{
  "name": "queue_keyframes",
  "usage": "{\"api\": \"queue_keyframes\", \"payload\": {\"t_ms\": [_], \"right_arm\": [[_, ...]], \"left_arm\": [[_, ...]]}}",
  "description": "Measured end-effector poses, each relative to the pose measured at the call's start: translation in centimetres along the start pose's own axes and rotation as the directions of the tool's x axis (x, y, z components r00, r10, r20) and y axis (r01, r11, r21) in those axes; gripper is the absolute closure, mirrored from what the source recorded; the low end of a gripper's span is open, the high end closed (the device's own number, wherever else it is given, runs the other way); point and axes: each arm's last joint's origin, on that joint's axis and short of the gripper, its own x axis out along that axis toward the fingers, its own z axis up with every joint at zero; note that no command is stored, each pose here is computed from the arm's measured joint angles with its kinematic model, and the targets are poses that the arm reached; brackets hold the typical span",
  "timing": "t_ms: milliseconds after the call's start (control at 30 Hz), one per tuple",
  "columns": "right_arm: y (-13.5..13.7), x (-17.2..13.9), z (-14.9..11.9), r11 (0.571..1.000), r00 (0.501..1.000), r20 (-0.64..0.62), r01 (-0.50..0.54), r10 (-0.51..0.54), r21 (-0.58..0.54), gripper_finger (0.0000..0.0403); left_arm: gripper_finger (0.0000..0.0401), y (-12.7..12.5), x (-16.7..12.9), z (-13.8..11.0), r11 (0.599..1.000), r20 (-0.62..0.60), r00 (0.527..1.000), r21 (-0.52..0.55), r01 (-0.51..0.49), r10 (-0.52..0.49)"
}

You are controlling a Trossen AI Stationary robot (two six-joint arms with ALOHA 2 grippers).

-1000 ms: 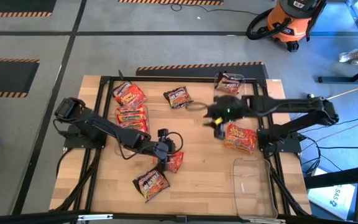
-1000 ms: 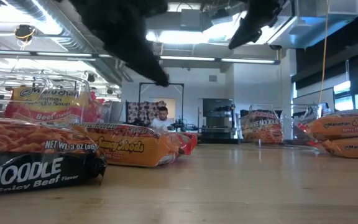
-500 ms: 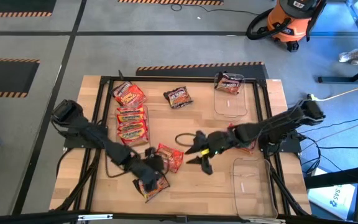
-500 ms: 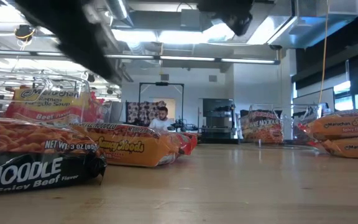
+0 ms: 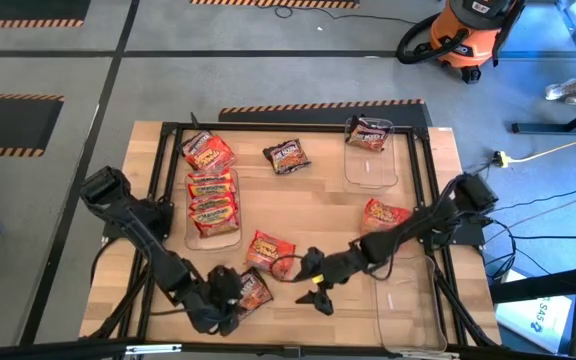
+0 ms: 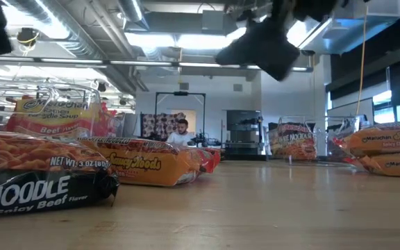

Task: Sort Maruchan noodles
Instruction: Put the black noodle pack into the top transparent bin

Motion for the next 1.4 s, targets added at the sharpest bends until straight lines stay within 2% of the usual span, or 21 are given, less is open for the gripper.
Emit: {"api": "queue_keyframes", "payload": {"t_ms": [100, 233, 300, 400, 467, 567, 633, 733, 900, 1000, 1100, 1233, 1400], "right_arm": [[0.4, 0.7, -1.1, 1.0, 1.0, -0.024, 0.014, -0.014, 0.024, 0.0109], [0.8, 1.3, -2.1, 0.999, 0.999, -0.028, 0.036, -0.035, 0.034, 0.0114], [0.8, 1.5, -2.5, 0.998, 0.998, -0.04, 0.048, -0.047, 0.029, 0.0115], [0.8, 1.5, -2.6, 0.998, 0.998, -0.039, 0.054, -0.053, 0.026, 0.0115], [0.8, 1.5, -2.6, 0.998, 0.998, -0.041, 0.056, -0.054, 0.026, 0.0116], [0.8, 1.5, -2.6, 0.998, 0.998, -0.041, 0.056, -0.055, 0.024, 0.0116], [0.7, 1.5, -2.5, 0.998, 0.998, -0.039, 0.058, -0.057, 0.025, 0.0116], [0.7, 1.5, -2.5, 0.998, 0.998, -0.04, 0.058, -0.057, 0.029, 0.0116], [0.7, 1.5, -2.5, 0.996, 0.998, -0.041, 0.06, -0.057, 0.064, 0.0116], [0.7, 1.5, -2.5, 0.994, 0.997, -0.037, 0.066, -0.063, 0.088, 0.0116], [0.5, 1.5, -2.4, 0.989, 0.996, -0.024, 0.083, -0.081, 0.119, 0.0116], [0.0, 1.5, -2.1, 0.98, 0.994, -0.013, 0.109, -0.108, 0.166, 0.0116], [-1.2, 1.6, -1.3, 0.966, 0.99, 0.01, 0.138, -0.144, 0.219, 0.0116]], "left_arm": [[0.0221, 0.5, 0.1, -0.3, 0.986, -0.01, 0.998, -0.154, -0.055, 0.054], [0.0221, 1.5, 1.1, -1.2, 0.941, -0.027, 0.988, -0.302, -0.155, 0.154], [0.0221, 2.0, 2.0, -1.5, 0.921, -0.044, 0.979, -0.332, -0.202, 0.199], [0.0221, 2.4, 3.4, -1.6, 0.915, -0.04, 0.973, -0.332, -0.228, 0.228], [0.0221, 2.2, 4.4, -1.4, 0.944, -0.019, 0.981, -0.268, -0.193, 0.195], [0.0221, 1.2, 5.5, -0.8, 0.995, 0.023, 0.996, -0.055, -0.084, 0.085], [0.0221, 0.8, 6.2, -0.5, 0.995, 0.056, 0.998, 0.097, -0.03, 0.025], [0.0221, 0.9, 7.4, -0.1, 0.974, 0.084, 0.996, 0.224, -0.022, 0.004], [0.0221, 1.8, 9.5, 1.0, 0.948, 0.126, 0.992, 0.311, -0.065, 0.026], [0.0221, 1.7, 9.9, 1.9, 0.925, 0.145, 0.989, 0.376, -0.053, -0.002], [0.0221, 0.9, 8.8, 2.9, 0.893, 0.155, 0.988, 0.447, -0.044, -0.028], [0.0221, -1.5, 6.0, 4.0, 0.891, 0.186, 0.975, 0.453, 0.024, -0.12], [0.0221, -2.9, 4.4, 2.0, 0.882, 0.168, 0.971, 0.464, 0.075, -0.171]]}}
